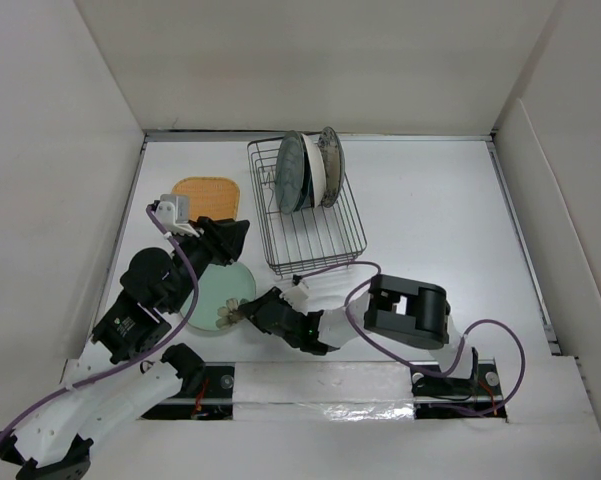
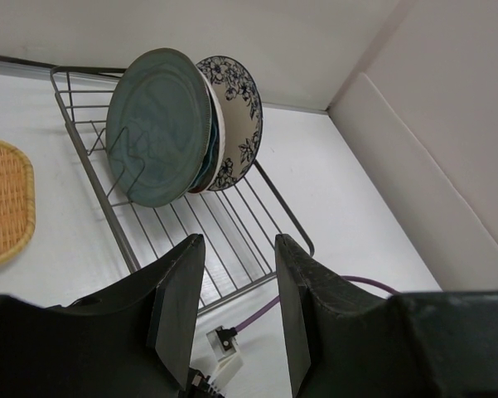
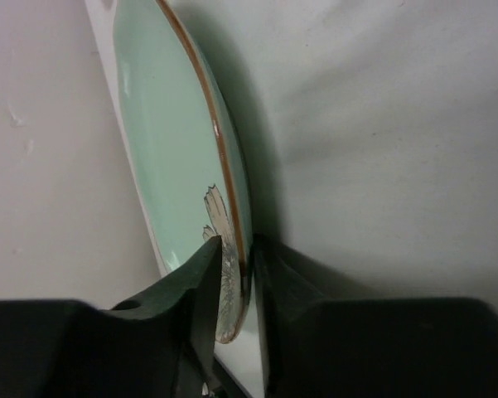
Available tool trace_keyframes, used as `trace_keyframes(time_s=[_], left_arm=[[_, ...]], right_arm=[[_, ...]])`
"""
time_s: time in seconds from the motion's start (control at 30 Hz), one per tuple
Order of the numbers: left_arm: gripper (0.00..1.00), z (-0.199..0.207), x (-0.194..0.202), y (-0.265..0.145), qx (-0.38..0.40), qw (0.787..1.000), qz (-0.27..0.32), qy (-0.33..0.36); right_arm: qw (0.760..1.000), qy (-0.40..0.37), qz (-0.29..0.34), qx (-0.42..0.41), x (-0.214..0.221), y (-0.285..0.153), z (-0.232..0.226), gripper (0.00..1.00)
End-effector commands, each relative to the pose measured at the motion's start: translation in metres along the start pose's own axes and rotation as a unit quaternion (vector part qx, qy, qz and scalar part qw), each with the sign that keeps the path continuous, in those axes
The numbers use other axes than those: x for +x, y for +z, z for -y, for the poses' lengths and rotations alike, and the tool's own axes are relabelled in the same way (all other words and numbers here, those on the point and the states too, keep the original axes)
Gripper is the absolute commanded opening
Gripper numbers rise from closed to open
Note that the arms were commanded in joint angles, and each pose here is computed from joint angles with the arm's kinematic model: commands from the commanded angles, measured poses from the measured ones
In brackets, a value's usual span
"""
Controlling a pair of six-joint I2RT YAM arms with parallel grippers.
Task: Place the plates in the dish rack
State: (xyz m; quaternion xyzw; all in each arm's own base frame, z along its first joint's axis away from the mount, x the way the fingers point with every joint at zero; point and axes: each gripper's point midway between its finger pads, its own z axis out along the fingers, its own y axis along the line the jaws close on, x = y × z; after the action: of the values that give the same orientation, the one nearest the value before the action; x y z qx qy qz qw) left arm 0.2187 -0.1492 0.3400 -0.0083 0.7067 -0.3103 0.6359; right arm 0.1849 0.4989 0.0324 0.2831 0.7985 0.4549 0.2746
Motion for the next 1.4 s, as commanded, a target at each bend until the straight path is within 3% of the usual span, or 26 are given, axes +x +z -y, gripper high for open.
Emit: trace_keyframes(time_s=[0.0, 0.03, 0.17, 0.37, 0.5, 0.73, 0.87, 1.03, 1.13, 1.17, 1.2, 1.37], left_arm=[[0.37, 0.005, -0.012, 0.003, 0.008, 1.0, 0.023, -0.006], [0.37, 0.005, -0.012, 0.003, 0.007, 1.0, 0.024, -0.005], [0.37, 0.003, -0.012, 0.003, 0.003, 1.0, 0.025, -0.004], [0.37, 0.0, -0.022, -0.001, -0.006, 0.999, 0.042, -0.005], [0.37, -0.002, -0.034, -0.004, -0.017, 0.998, 0.058, -0.003], [0.41, 0.003, -0.062, -0.015, -0.018, 0.996, 0.089, -0.009], [0.42, 0.005, -0.069, -0.021, -0.008, 0.994, 0.108, -0.018], [0.41, 0.001, -0.067, -0.021, -0.019, 0.994, 0.109, -0.015], [0.32, -0.004, -0.057, -0.016, -0.024, 0.995, 0.098, -0.007], [0.22, -0.006, -0.051, -0.014, -0.028, 0.995, 0.093, -0.006], [0.18, -0.008, -0.047, -0.013, -0.03, 0.996, 0.089, -0.004], [0.14, -0.011, -0.031, -0.007, -0.032, 0.997, 0.069, -0.002]], right_arm=[[0.998, -0.03, -0.007, 0.047, 0.0, 0.009, 0.045, 0.23], [0.999, -0.028, -0.013, 0.045, 0.003, 0.01, 0.047, 0.15], [0.998, -0.043, -0.027, 0.034, 0.01, 0.003, 0.045, 0.0], [0.992, -0.124, -0.008, -0.01, 0.002, -0.037, 0.003, 0.0], [0.979, -0.188, 0.045, -0.068, -0.016, -0.077, -0.076, 0.0], [0.949, -0.266, 0.112, -0.128, -0.057, -0.118, -0.172, 0.0], [0.933, -0.289, 0.16, -0.141, -0.104, -0.137, -0.221, 0.0], [0.903, -0.327, 0.256, -0.107, -0.196, -0.133, -0.258, 0.0], [0.887, -0.343, 0.297, -0.092, -0.247, -0.125, -0.271, 0.0], [0.879, -0.341, 0.32, -0.089, -0.264, -0.13, -0.287, 0.0], [0.868, -0.353, 0.343, -0.064, -0.282, -0.13, -0.289, 0.0], [0.837, -0.384, 0.39, 0.022, -0.33, -0.101, -0.294, 0.0]])
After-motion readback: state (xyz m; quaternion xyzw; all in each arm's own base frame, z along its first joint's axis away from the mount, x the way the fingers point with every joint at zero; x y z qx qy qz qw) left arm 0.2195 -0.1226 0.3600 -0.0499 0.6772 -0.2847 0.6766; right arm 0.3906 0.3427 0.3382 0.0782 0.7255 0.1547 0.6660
